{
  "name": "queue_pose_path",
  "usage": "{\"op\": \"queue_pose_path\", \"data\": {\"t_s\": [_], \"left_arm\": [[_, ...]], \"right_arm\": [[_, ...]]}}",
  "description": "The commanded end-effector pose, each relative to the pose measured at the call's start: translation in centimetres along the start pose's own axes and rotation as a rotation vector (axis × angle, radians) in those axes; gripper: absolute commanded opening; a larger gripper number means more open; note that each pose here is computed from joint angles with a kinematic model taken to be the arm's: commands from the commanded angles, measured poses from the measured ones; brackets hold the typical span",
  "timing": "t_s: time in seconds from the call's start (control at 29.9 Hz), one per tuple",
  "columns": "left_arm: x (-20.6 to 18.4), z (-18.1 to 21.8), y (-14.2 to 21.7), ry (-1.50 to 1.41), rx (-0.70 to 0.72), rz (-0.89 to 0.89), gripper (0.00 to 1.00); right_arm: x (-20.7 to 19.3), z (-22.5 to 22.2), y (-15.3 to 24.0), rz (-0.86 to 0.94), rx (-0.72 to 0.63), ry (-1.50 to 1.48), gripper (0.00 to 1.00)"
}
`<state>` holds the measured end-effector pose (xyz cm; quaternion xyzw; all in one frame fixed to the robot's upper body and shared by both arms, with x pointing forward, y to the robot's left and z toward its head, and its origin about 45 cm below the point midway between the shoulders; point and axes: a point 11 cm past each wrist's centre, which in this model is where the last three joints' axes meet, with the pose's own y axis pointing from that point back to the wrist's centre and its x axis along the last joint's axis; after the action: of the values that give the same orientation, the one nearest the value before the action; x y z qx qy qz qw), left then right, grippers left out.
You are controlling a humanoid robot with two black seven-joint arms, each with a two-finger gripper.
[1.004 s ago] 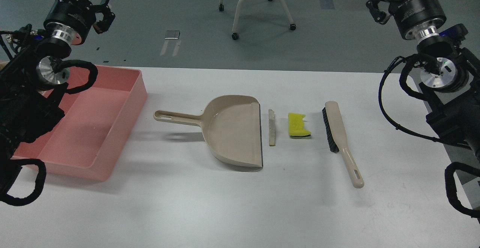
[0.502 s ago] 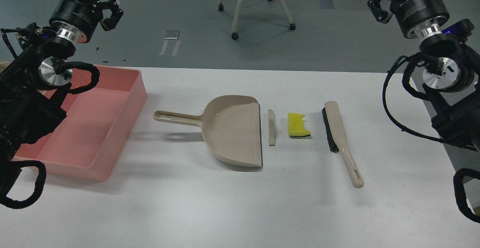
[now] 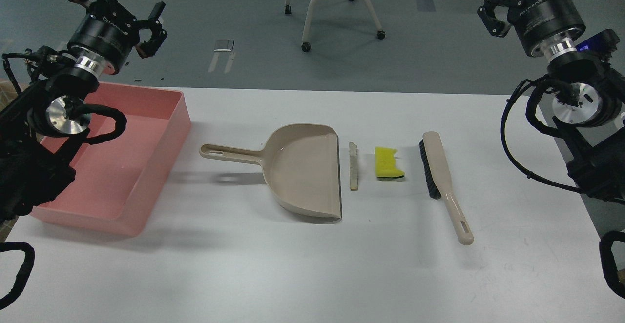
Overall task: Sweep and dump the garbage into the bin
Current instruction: 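Reach the left gripper down to the beige dustpan handle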
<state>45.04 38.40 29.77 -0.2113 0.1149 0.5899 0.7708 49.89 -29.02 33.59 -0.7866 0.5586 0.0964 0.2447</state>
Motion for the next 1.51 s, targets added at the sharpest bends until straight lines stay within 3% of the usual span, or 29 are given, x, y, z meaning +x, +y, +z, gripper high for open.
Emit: {"op": "queue_pose_path", "data": {"t_s": [0.0, 0.33, 0.43, 0.6, 0.87, 1.2, 1.47], "left_arm": [[-1.3, -0.8, 2.6, -0.032, 0.068, -0.056, 0.98], [-4.8, -1.0, 7.8, -0.117, 0.209, -0.154, 0.98], [-6.8, -3.2, 9.9, -0.136, 0.261, -0.214, 0.98], [-8.8, -7.2, 12.6, -0.354, 0.335, -0.276, 0.85], [-10.3, -13.8, 17.3, -0.428, 0.444, -0.299, 0.84], [-6.8, -17.6, 18.2, -0.460, 0.521, -0.167, 0.84], [-5.2, -19.1, 16.7, -0.448, 0.507, -0.096, 0.84]], "right_arm": [[0.0, 0.0, 0.0, 0.000, 0.000, -0.001, 1.00], [0.1, -0.1, 0.0, 0.003, 0.002, -0.002, 1.00], [0.1, -0.1, 0.0, 0.004, 0.002, -0.001, 1.00], [0.4, -0.4, 0.1, 0.008, 0.005, 0.007, 1.00], [1.8, -1.3, 0.8, 0.032, 0.010, 0.029, 1.00], [1.8, -1.3, 0.8, 0.032, 0.010, 0.029, 1.00], [2.0, -1.1, 1.0, 0.039, 0.004, 0.028, 1.00]]}}
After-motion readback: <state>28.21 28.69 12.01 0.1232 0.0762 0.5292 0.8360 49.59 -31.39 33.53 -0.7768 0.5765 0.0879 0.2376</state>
